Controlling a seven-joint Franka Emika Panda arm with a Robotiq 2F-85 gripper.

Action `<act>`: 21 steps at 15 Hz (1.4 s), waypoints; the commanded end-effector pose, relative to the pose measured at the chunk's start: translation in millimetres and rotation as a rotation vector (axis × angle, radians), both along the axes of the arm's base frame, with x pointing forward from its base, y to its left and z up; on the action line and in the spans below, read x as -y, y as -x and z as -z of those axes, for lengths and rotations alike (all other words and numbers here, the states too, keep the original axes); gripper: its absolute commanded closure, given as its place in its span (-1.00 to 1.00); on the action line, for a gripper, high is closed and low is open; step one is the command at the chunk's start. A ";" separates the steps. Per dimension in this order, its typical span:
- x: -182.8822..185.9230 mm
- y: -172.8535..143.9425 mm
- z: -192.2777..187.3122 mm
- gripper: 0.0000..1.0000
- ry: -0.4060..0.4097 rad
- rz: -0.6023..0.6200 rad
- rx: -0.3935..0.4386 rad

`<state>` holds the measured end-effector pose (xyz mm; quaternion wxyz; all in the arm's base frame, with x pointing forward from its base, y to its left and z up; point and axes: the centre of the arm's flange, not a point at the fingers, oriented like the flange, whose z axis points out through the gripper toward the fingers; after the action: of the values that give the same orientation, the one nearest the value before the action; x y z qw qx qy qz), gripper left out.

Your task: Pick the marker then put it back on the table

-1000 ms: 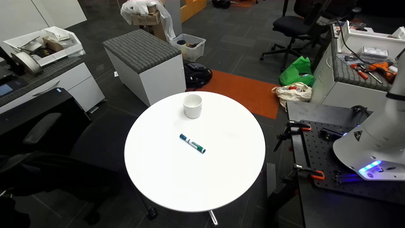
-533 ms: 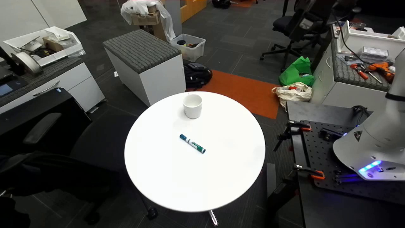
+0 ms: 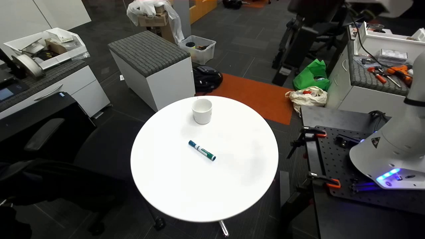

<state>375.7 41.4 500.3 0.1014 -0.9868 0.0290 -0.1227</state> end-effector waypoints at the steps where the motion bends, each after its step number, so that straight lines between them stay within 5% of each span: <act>1: -17.2 -44.3 22.9 -1.00 -0.022 0.037 -0.012; 7: -19.6 -94.3 72.4 -1.00 -0.111 0.214 -0.055; 21: -7.6 -160.3 181.6 -1.00 0.007 0.372 -0.255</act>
<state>519.4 52.8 329.2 0.0864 -0.9736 0.2105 -0.0183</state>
